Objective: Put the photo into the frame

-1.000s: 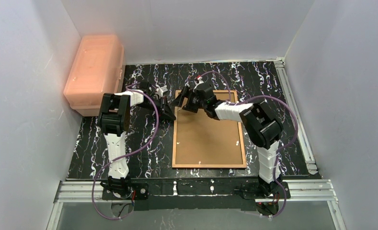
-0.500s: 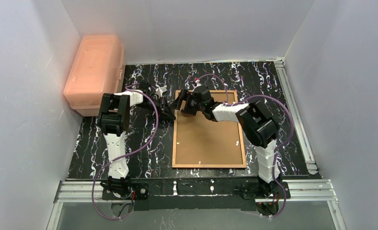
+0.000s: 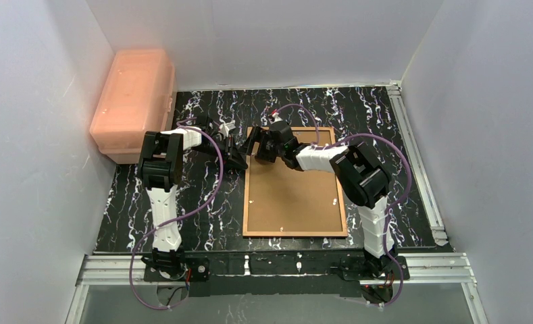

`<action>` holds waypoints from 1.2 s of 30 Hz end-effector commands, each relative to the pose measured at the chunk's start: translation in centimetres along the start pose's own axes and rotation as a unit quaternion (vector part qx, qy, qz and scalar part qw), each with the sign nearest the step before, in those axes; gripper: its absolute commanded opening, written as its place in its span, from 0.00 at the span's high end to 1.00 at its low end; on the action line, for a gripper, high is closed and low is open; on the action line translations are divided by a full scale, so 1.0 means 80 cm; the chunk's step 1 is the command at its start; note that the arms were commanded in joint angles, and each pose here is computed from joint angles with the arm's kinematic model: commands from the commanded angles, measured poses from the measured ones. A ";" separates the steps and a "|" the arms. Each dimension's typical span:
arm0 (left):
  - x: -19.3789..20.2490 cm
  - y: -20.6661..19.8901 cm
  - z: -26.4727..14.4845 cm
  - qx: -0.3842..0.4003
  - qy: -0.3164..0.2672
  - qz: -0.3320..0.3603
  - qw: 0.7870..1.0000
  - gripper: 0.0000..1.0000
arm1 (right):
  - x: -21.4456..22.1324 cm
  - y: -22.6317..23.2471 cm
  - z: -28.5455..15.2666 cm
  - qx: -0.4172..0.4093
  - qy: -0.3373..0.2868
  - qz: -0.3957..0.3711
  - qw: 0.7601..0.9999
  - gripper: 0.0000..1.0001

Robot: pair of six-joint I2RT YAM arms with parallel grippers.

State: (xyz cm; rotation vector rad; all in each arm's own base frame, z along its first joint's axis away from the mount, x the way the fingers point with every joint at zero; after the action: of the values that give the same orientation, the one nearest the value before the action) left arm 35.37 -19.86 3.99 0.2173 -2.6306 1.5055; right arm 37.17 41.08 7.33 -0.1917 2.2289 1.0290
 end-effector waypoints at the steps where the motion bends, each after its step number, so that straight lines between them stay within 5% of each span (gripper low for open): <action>1: -0.002 0.066 0.007 -0.088 -0.013 -0.026 0.996 0.90 | -0.008 0.002 0.009 0.012 -0.010 -0.019 1.000 0.07; 36: 0.000 0.067 0.008 -0.086 -0.013 -0.022 0.996 0.90 | -0.002 -0.003 0.027 0.032 -0.029 0.013 0.999 0.11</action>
State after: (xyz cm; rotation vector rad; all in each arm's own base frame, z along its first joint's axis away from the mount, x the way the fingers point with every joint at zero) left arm 35.37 -19.86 3.95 0.2238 -2.6252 1.5127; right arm 37.87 42.07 7.11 -0.1394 2.2216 1.0010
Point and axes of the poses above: each gripper's point midway between its finger pads, its own z axis out along the fingers, its own y axis along the line the jaws close on, x = y × z, the point moved 1 cm from there along -z, back along the fingers, and after that the axes turned 11 degrees about -z, right-handed, at the moved point
